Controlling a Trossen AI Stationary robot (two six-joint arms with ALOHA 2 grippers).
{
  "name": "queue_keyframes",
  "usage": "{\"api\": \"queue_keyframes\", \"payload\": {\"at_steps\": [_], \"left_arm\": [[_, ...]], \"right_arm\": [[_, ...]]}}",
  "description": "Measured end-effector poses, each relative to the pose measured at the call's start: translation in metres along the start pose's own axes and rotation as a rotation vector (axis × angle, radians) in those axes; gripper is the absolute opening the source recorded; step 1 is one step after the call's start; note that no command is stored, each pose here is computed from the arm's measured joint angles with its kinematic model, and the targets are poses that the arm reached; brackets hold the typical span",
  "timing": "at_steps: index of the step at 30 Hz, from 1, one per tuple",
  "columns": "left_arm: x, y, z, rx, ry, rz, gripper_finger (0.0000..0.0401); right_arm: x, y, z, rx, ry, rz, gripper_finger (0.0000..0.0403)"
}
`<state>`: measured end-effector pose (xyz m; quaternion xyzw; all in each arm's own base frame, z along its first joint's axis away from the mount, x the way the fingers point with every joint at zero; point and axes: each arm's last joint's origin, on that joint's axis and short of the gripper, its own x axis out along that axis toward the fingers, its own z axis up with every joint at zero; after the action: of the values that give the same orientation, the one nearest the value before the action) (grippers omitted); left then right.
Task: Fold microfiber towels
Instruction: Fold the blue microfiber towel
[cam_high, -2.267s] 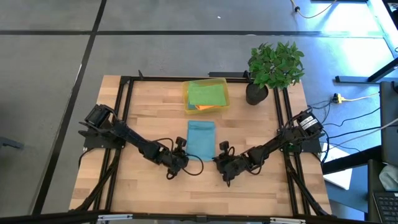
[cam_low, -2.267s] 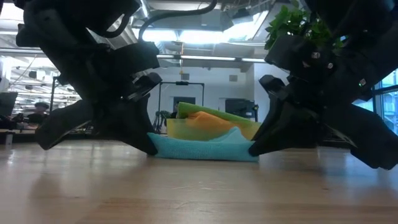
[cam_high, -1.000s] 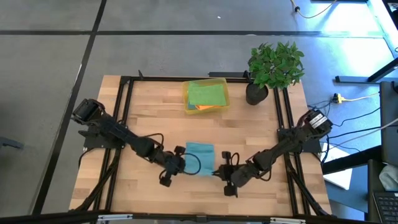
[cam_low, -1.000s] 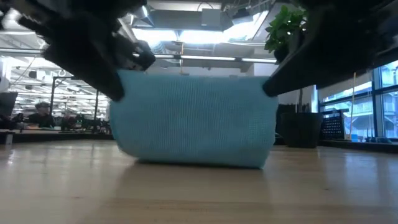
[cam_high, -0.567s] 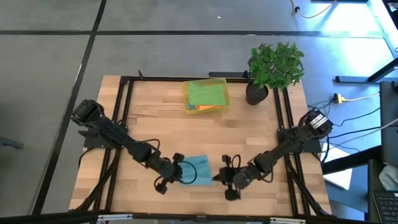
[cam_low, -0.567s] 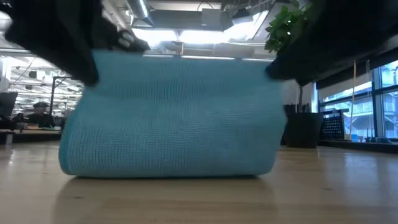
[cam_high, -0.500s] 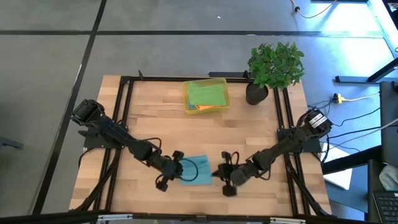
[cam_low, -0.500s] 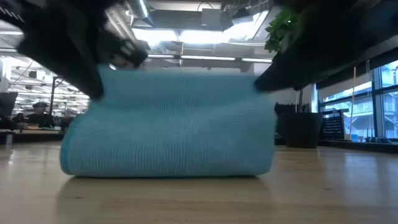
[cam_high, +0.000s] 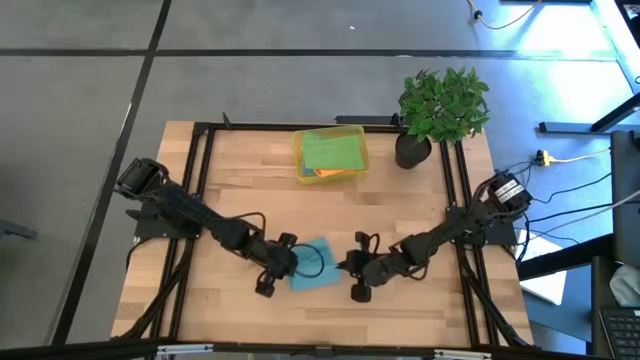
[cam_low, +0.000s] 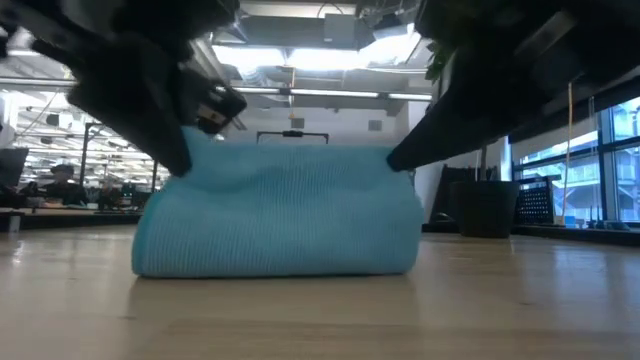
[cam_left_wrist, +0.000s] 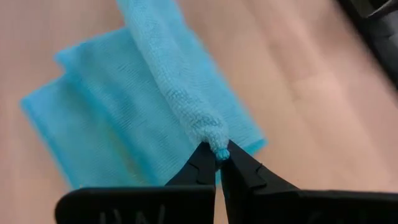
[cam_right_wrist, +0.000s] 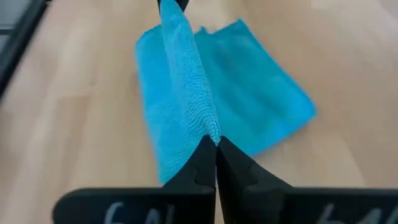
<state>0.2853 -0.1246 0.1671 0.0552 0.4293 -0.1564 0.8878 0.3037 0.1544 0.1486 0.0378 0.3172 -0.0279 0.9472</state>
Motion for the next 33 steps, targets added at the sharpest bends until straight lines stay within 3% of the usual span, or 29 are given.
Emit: {"api": "queue_keyframes", "payload": {"at_steps": [5,12,18,22,33], "left_arm": [[-0.002,-0.026,0.003,0.020,-0.061,-0.051,0.0000],[-0.006,-0.066,0.001,0.003,-0.120,-0.083,0.0000],[-0.010,-0.084,-0.003,0.028,-0.129,-0.064,0.0000],[-0.007,-0.070,-0.007,0.015,-0.060,0.002,0.0000],[-0.001,0.002,-0.008,-0.037,0.088,0.174,0.0000]], "right_arm": [[-0.010,0.023,0.001,0.006,-0.033,0.077,0.0001],[-0.021,0.062,0.027,-0.005,-0.112,0.168,0.0001],[-0.013,0.069,0.039,-0.066,-0.061,0.132,0.0001],[-0.001,0.050,0.035,-0.040,-0.022,0.074,0.0000],[0.022,-0.005,0.002,0.080,0.056,-0.048,0.0000]]}}
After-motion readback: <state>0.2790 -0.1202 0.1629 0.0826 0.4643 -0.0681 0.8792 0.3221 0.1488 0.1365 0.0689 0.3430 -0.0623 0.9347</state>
